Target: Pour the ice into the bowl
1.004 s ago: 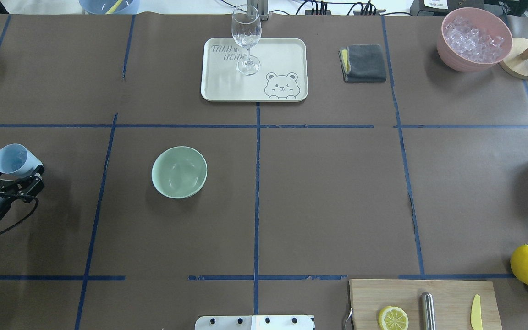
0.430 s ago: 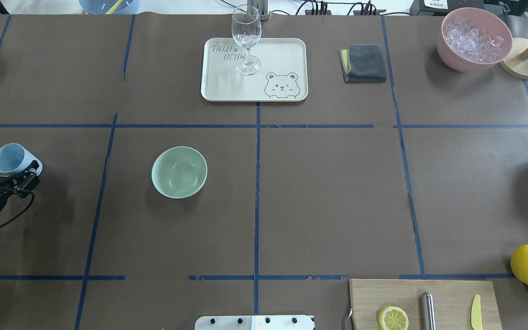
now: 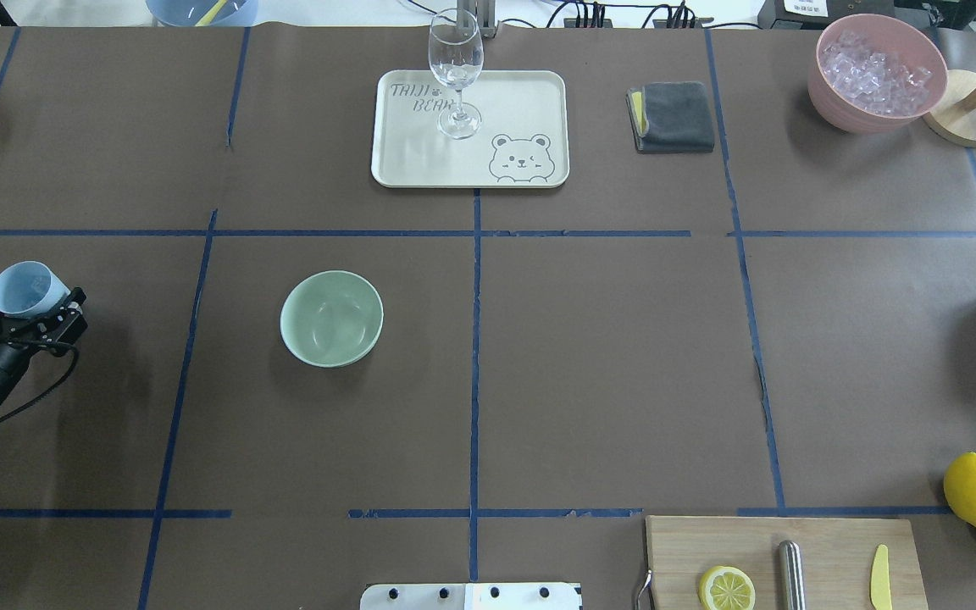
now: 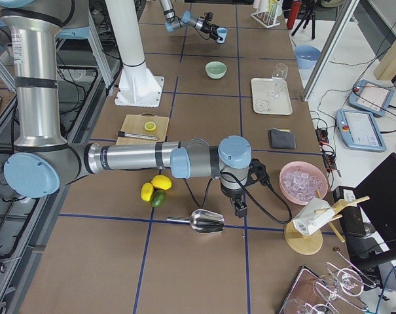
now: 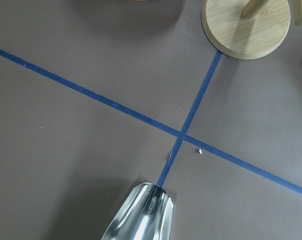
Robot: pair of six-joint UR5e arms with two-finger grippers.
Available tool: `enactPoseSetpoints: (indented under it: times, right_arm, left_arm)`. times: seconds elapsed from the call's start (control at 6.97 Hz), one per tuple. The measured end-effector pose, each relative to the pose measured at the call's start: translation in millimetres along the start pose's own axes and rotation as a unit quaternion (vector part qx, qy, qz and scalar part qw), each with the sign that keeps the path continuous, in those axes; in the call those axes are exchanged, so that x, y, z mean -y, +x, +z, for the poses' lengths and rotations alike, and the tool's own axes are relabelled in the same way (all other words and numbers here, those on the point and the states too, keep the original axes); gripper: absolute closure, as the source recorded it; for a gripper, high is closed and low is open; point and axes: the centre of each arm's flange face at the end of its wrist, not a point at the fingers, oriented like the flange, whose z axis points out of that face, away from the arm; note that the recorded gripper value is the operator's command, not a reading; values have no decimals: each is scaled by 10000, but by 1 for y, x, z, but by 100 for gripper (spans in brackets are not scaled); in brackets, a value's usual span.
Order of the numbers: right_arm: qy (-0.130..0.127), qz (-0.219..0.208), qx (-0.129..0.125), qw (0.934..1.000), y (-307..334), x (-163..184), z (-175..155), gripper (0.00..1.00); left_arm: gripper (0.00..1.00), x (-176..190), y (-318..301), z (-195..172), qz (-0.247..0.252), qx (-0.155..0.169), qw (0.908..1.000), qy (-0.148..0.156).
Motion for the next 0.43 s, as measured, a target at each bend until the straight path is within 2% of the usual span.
enactPoseSetpoints:
  times: [0.14, 0.29, 0.43]
  right_arm:
    - [3, -1, -1, 10000, 0, 1, 0, 0]
    - [7, -5, -3, 10000, -1, 1, -1, 0]
    - [11, -8, -4, 10000, -1, 1, -1, 0]
  left_arm:
    - [43, -2, -1, 1, 13, 14, 10000, -5]
    - [73, -5, -4, 2, 50, 42, 10000, -21]
    - [95, -7, -7, 3, 93, 61, 9999, -35]
